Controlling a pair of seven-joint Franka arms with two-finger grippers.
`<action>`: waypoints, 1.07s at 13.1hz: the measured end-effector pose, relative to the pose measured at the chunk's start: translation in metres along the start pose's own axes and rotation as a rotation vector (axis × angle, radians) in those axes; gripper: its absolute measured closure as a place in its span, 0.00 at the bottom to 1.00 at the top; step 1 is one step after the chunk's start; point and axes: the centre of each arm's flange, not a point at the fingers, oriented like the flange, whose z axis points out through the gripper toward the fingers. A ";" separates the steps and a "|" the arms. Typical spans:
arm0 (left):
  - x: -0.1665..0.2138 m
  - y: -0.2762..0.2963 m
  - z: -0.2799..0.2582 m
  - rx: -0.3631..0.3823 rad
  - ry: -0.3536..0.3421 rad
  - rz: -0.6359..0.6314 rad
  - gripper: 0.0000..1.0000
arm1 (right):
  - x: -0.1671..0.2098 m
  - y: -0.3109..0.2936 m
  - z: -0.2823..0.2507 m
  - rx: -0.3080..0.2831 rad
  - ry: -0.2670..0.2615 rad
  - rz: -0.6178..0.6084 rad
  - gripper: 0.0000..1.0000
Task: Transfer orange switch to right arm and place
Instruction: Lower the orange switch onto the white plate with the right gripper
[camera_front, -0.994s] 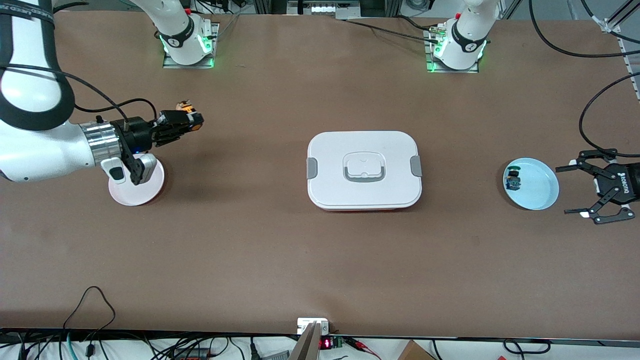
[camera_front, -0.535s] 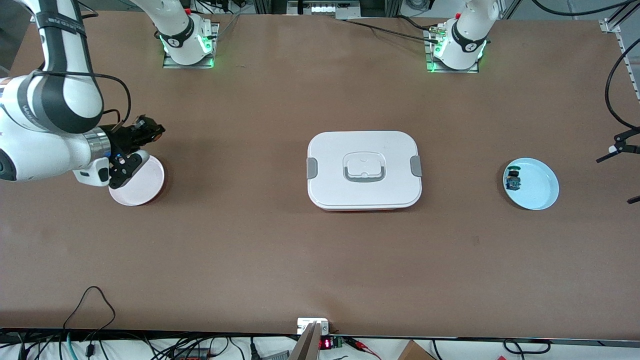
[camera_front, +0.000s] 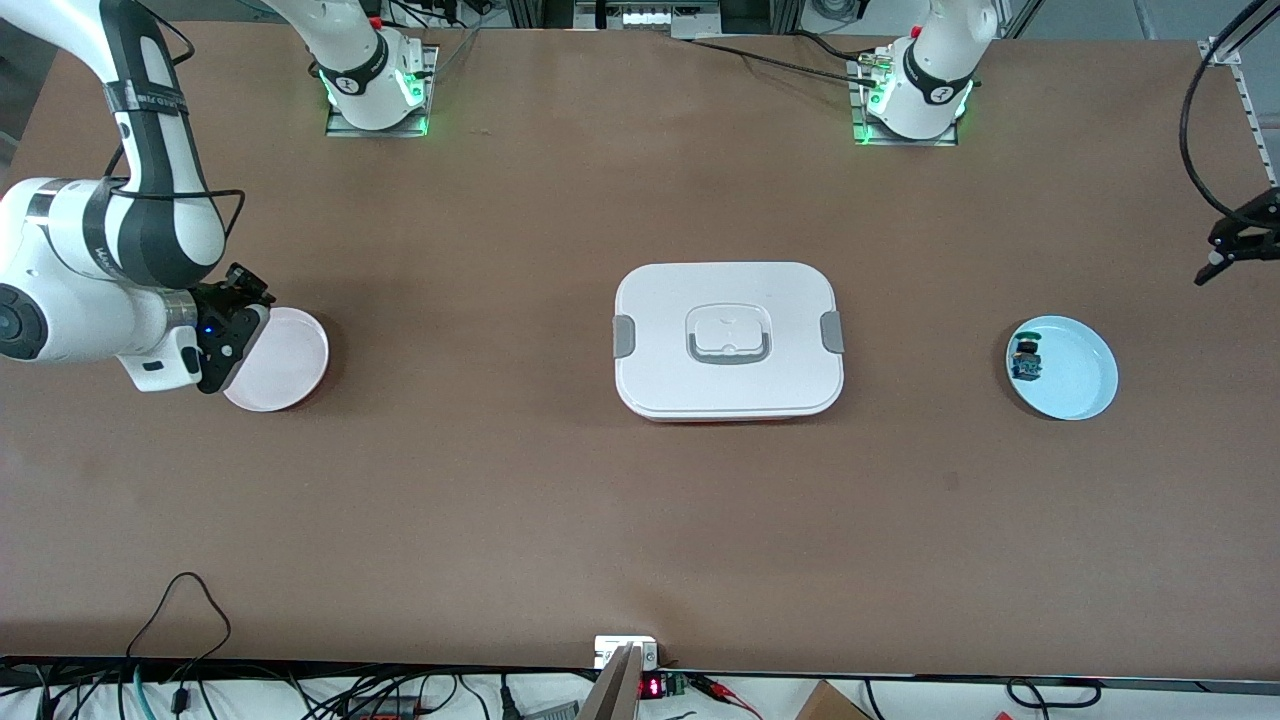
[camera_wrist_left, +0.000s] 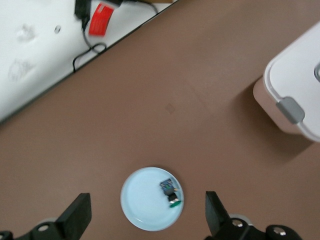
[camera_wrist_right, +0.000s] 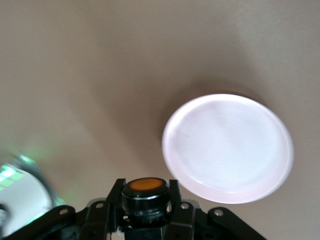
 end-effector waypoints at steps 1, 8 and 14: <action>-0.006 0.005 0.003 -0.010 -0.016 -0.090 0.00 | -0.001 0.006 0.003 -0.047 -0.005 -0.048 0.61; 0.003 0.061 0.028 -0.058 -0.191 -0.560 0.00 | -0.002 0.021 0.055 -0.238 0.035 -0.326 0.61; 0.016 0.080 0.015 0.049 -0.206 -0.501 0.00 | -0.003 0.019 0.099 -0.307 0.043 -0.463 0.61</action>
